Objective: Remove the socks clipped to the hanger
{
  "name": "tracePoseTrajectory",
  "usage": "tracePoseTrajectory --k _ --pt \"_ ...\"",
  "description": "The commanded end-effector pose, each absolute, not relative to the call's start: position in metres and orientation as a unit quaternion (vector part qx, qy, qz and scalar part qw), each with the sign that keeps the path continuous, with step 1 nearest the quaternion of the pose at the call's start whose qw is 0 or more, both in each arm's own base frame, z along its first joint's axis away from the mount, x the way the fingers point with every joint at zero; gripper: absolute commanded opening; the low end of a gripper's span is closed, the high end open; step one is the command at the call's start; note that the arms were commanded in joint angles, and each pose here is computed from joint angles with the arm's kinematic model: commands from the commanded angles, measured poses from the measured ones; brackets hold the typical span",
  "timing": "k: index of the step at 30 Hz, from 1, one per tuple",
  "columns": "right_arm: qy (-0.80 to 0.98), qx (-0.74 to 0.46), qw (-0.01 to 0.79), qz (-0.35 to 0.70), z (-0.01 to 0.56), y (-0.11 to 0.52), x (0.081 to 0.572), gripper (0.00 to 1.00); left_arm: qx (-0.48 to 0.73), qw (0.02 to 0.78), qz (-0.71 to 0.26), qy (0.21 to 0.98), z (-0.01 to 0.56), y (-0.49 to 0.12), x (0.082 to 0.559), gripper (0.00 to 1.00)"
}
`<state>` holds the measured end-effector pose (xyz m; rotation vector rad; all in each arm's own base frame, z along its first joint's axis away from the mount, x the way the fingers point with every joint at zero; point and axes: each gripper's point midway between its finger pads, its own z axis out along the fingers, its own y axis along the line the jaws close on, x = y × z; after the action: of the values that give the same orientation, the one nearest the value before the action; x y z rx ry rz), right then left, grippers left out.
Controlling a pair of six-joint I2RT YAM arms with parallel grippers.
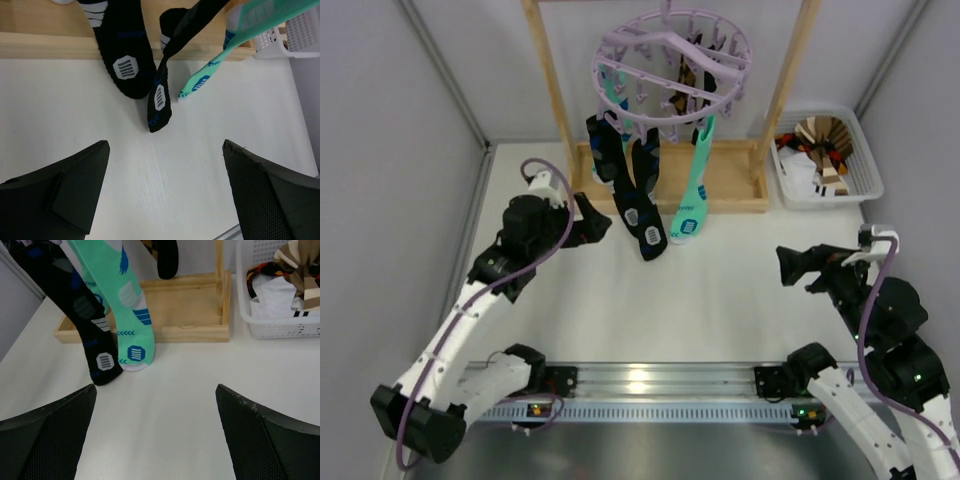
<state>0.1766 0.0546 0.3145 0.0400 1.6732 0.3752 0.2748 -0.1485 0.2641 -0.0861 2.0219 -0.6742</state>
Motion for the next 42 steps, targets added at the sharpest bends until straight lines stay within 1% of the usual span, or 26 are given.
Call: tracePoseTrajectory --k 1,2,3,5,6,8,9,10,11,16,17,19,20,21,22,23,24,28,31,38,40,42 --pt "0.728 -0.013 0.655 0.201 0.322 0.075 0.181 0.99 -0.009 0.535 -0.337 0.775 0.289 -0.189 0.305 0.98" --pt "0.730 -0.016 0.652 0.203 0.321 0.077 0.182 0.99 0.012 0.587 -0.368 0.721 0.319 -0.200 0.315 0.98" --pt "0.729 -0.026 0.649 0.214 0.321 0.082 0.181 0.99 0.045 0.581 -0.378 0.720 0.297 -0.210 0.314 0.99" --pt "0.732 -0.037 0.643 0.222 0.319 0.088 0.182 1.00 0.071 0.636 -0.394 0.660 0.314 -0.217 0.322 0.98" --pt "0.730 -0.046 0.642 0.231 0.320 0.092 0.181 0.99 0.076 0.635 -0.377 0.670 0.296 -0.219 0.334 0.98" --pt "0.732 -0.054 0.636 0.236 0.319 0.096 0.180 0.99 0.082 0.638 -0.360 0.675 0.283 -0.222 0.348 0.98" --pt "0.731 -0.060 0.635 0.241 0.319 0.098 0.178 1.00 0.092 0.649 -0.359 0.664 0.286 -0.225 0.354 0.99" --pt "0.730 -0.063 0.636 0.240 0.319 0.098 0.179 0.99 0.106 0.635 -0.364 0.673 0.271 -0.235 0.362 0.98" --pt "0.731 -0.063 0.636 0.238 0.316 0.098 0.179 1.00 0.110 0.635 -0.366 0.671 0.270 -0.239 0.367 0.99" --pt "0.729 -0.076 0.630 0.255 0.314 0.109 0.183 0.99 0.126 0.628 -0.364 0.676 0.249 -0.266 0.395 0.93" --pt "0.729 -0.078 0.629 0.258 0.314 0.111 0.183 0.99 0.128 0.634 -0.363 0.671 0.255 -0.270 0.401 0.90" --pt "0.729 -0.085 0.626 0.263 0.314 0.114 0.184 0.99 0.127 0.632 -0.353 0.678 0.246 -0.275 0.412 0.76" --pt "0.729 -0.086 0.626 0.265 0.315 0.115 0.185 0.99 0.127 0.638 -0.350 0.674 0.251 -0.277 0.416 0.68" --pt "0.730 -0.089 0.623 0.265 0.314 0.116 0.186 0.99 0.131 0.642 -0.343 0.673 0.251 -0.278 0.418 0.63" --pt "0.727 -0.091 0.626 0.267 0.316 0.117 0.186 0.99 0.132 0.643 -0.340 0.674 0.250 -0.282 0.418 0.56" --pt "0.727 -0.093 0.625 0.268 0.316 0.119 0.187 0.99 0.125 0.650 -0.327 0.674 0.251 -0.279 0.421 0.53" --pt "0.726 -0.094 0.626 0.270 0.317 0.120 0.187 1.00 0.126 0.651 -0.327 0.674 0.251 -0.284 0.417 0.53" --pt "0.720 -0.109 0.622 0.289 0.321 0.131 0.191 0.99 0.121 0.669 -0.288 0.674 0.251 -0.289 0.406 0.21" --pt "0.714 -0.110 0.618 0.311 0.328 0.140 0.195 0.99 0.115 0.677 -0.273 0.674 0.252 -0.298 0.388 0.00" --pt "0.698 -0.073 0.641 0.311 0.360 0.139 0.212 0.99 0.090 0.701 -0.235 0.667 0.267 -0.304 0.349 0.00" --pt "0.693 -0.068 0.647 0.310 0.373 0.137 0.213 1.00 0.078 0.710 -0.216 0.666 0.271 -0.300 0.345 0.00" --pt "0.694 -0.062 0.650 0.304 0.377 0.136 0.217 0.99 0.087 0.713 -0.205 0.665 0.271 -0.307 0.335 0.00"
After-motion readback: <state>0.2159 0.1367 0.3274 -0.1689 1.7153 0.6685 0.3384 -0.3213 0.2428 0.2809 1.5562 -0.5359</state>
